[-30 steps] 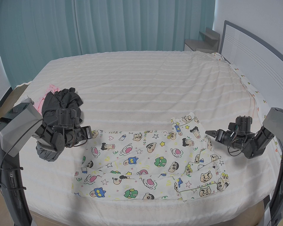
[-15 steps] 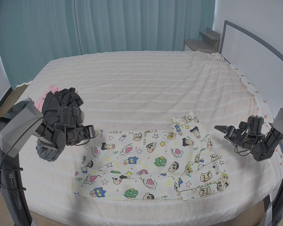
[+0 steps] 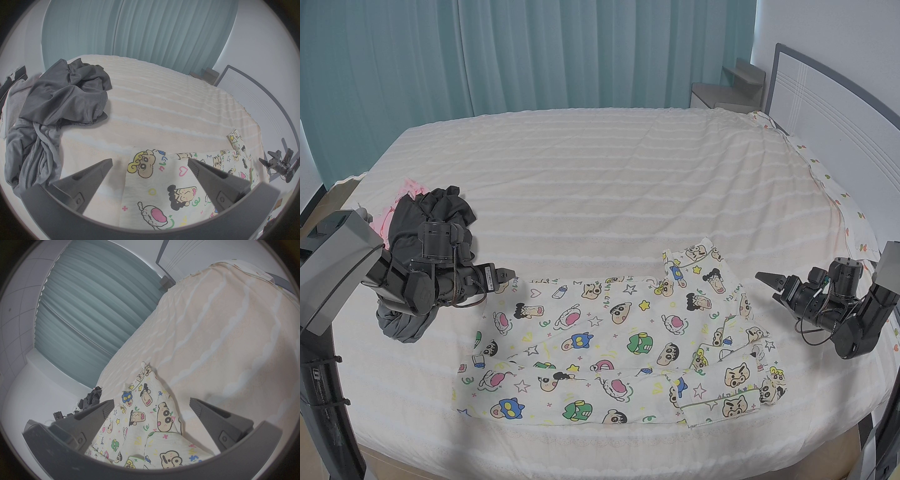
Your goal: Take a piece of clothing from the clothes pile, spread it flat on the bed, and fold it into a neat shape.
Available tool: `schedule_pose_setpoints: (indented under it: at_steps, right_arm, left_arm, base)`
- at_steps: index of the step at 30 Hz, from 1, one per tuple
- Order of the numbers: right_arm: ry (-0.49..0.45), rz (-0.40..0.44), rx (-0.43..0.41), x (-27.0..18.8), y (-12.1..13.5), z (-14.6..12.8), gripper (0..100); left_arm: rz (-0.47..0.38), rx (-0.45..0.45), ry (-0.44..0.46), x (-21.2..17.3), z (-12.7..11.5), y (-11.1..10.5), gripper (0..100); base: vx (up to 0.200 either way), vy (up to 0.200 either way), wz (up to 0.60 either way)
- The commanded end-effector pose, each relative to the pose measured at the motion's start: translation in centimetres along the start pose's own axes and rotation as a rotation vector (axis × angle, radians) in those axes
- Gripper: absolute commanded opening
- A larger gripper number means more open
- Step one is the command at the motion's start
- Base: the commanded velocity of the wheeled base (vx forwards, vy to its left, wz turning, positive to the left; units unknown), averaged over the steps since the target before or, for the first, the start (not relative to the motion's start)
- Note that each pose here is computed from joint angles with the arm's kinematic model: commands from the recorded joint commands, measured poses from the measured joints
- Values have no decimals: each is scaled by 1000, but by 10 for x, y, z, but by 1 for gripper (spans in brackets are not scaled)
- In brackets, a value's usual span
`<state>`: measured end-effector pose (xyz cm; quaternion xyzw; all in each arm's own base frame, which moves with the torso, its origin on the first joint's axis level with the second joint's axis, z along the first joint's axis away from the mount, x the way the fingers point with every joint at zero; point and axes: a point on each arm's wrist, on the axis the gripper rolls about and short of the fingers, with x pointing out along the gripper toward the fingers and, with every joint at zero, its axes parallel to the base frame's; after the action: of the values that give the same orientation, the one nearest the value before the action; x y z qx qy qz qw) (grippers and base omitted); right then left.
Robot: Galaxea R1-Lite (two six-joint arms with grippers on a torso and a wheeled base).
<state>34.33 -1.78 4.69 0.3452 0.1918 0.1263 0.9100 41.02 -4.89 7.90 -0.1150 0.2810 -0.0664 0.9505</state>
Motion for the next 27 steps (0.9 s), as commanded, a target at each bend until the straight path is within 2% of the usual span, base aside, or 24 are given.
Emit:
schedule_pose_setpoints:
  at_steps: [1, 14, 25, 26, 27]
  right_arm:
    - [11, -10, 10, -1, -3, -4, 100]
    - [5, -10, 9, -1, -4, -2, 100]
    - [11, -8, 9, 1, -3, -4, 100]
    - [13, -9, 9, 1, -3, -4, 100]
    - [9, -8, 7, 1, -3, -3, 100]
  left_arm:
    - [1, 1, -1, 0, 0, 1, 100]
    - [7, -2, 61, 23, -21, 6, 100]
    - [-7, -16, 57, 43, -22, 6, 100]
    - [-8, -25, 59, 44, -23, 6, 0]
    - [-10, -35, 60, 45, -24, 5, 0]
  base:
    - [0, 0, 0]
    - [0, 0, 0]
    - [0, 0, 0]
    - [0, 0, 0]
    - [0, 0, 0]
